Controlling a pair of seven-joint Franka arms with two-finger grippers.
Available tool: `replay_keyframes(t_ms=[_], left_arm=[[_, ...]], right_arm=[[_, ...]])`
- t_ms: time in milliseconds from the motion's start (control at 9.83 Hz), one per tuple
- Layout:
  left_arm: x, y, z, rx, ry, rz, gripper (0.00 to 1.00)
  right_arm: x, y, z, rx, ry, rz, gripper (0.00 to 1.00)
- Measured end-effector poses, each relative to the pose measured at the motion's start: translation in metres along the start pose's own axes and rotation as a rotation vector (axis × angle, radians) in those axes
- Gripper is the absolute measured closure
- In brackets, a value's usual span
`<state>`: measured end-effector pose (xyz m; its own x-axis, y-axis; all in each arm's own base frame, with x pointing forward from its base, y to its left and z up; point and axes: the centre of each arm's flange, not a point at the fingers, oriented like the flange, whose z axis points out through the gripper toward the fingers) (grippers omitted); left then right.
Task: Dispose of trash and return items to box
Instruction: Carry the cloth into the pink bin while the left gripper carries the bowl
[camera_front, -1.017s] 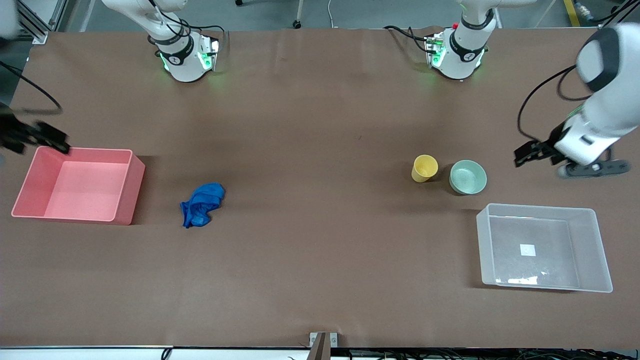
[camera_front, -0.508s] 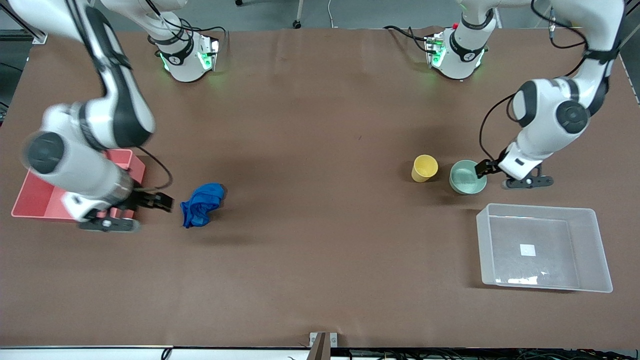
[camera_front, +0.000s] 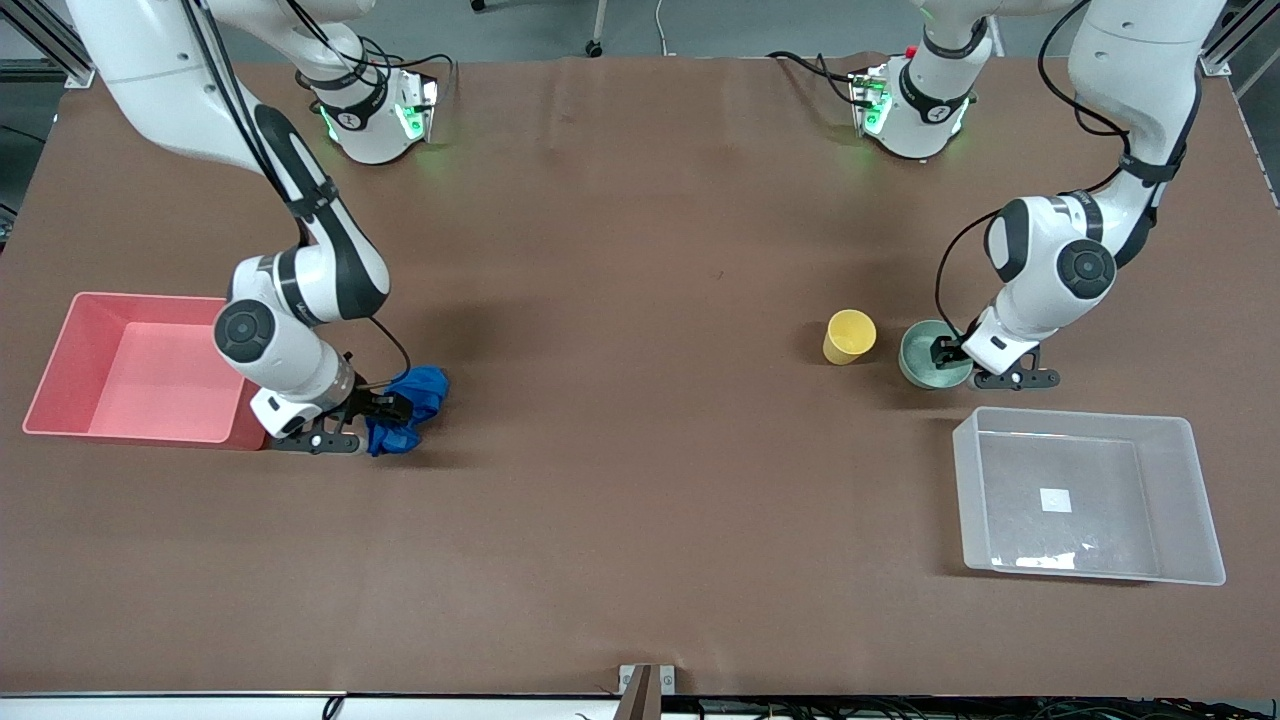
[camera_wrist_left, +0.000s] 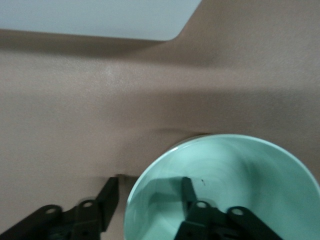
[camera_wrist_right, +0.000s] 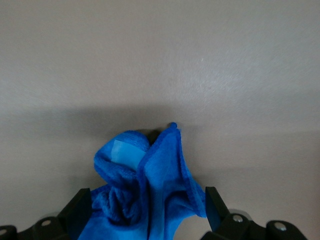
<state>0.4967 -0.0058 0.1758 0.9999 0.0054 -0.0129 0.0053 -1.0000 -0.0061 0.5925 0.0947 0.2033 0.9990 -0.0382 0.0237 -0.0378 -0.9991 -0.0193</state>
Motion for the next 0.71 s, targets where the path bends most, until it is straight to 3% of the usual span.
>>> replay_keyframes(t_ms=[305, 407, 508, 712], left_arm=[[0.0, 0.0, -0.003, 0.0, 0.006, 0.001, 0.87], [-0.002, 0.0, -0.009, -0.001, 0.015, 0.001, 0.87], [-0.003, -0.001, -0.018, -0.001, 0.027, 0.001, 0.89], [-0.005, -0.002, -0.047, -0.003, 0.046, -0.001, 0.96]], right_arm=[[-0.005, -0.002, 0.019, -0.001, -0.024, -0.004, 0.02], [-0.007, -0.005, 0.022, -0.001, -0.03, -0.008, 0.04], [-0.009, -0.007, 0.025, -0.002, -0.036, -0.01, 0.14], [-0.008, -0.007, 0.024, -0.002, -0.033, 0.009, 0.45]])
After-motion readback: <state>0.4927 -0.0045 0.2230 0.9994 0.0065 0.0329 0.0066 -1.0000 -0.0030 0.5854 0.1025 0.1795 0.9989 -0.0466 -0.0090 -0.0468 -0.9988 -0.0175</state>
